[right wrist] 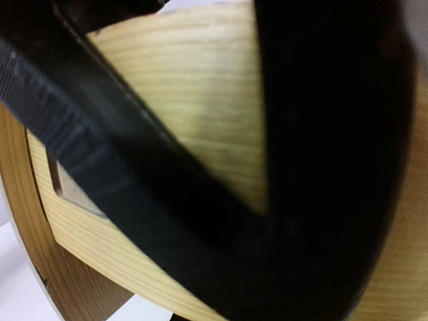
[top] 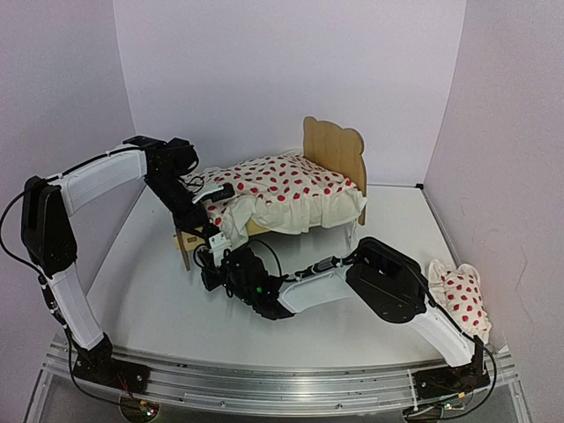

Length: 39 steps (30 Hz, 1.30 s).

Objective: Set up the pet bed

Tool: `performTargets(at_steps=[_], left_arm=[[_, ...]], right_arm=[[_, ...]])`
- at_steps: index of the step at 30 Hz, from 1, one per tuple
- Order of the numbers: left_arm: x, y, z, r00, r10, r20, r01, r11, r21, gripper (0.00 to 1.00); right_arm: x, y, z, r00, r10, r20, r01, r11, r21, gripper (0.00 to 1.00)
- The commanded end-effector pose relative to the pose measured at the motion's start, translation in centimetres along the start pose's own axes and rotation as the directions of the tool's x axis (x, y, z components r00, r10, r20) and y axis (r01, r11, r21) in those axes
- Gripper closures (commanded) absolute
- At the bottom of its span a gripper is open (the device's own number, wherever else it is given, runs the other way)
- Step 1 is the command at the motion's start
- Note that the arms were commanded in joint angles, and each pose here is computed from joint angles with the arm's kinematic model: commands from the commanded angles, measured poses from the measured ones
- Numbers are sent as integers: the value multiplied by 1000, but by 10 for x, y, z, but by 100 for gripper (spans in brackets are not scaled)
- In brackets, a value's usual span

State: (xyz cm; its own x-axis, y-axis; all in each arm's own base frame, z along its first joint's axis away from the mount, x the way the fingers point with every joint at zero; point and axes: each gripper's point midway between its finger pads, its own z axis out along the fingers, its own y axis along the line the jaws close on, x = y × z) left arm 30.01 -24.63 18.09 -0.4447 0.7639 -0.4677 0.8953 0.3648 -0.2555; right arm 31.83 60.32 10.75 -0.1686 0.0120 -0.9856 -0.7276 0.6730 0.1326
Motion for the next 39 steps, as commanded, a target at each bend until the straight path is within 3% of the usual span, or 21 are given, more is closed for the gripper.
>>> performTargets(at_steps=[1, 8, 13, 25, 31, 35, 39], left_arm=[[-53, -29, -40, 977, -16, 211, 3, 998, 61, 100], [-36, 17, -23, 985, 44, 167, -26, 994, -109, 100], [-19, 44, 9, 991, 77, 110, -60, 987, -151, 100], [8, 63, 64, 995, 57, 80, -49, 994, -100, 100], [20, 57, 76, 997, 35, 67, -32, 998, -56, 100], [18, 45, 66, 996, 35, 76, -34, 999, -24, 88], [13, 30, 46, 993, 77, 93, -76, 997, -12, 64]], right_arm=[[-5, -29, 4, 1000, 22, 1, -22, 997, 69, 100], [1, -1, -43, 991, -74, -113, 62, 993, -101, 100], [28, 9, -70, 967, -73, -246, 30, 984, -175, 100], [100, 5, -62, 904, 46, -425, -114, 984, -137, 100], [114, 1, -60, 881, 75, -468, -141, 984, -108, 100], [119, -2, -62, 869, 75, -489, -140, 985, -99, 100], [119, -3, -63, 867, 72, -494, -137, 986, -97, 100]])
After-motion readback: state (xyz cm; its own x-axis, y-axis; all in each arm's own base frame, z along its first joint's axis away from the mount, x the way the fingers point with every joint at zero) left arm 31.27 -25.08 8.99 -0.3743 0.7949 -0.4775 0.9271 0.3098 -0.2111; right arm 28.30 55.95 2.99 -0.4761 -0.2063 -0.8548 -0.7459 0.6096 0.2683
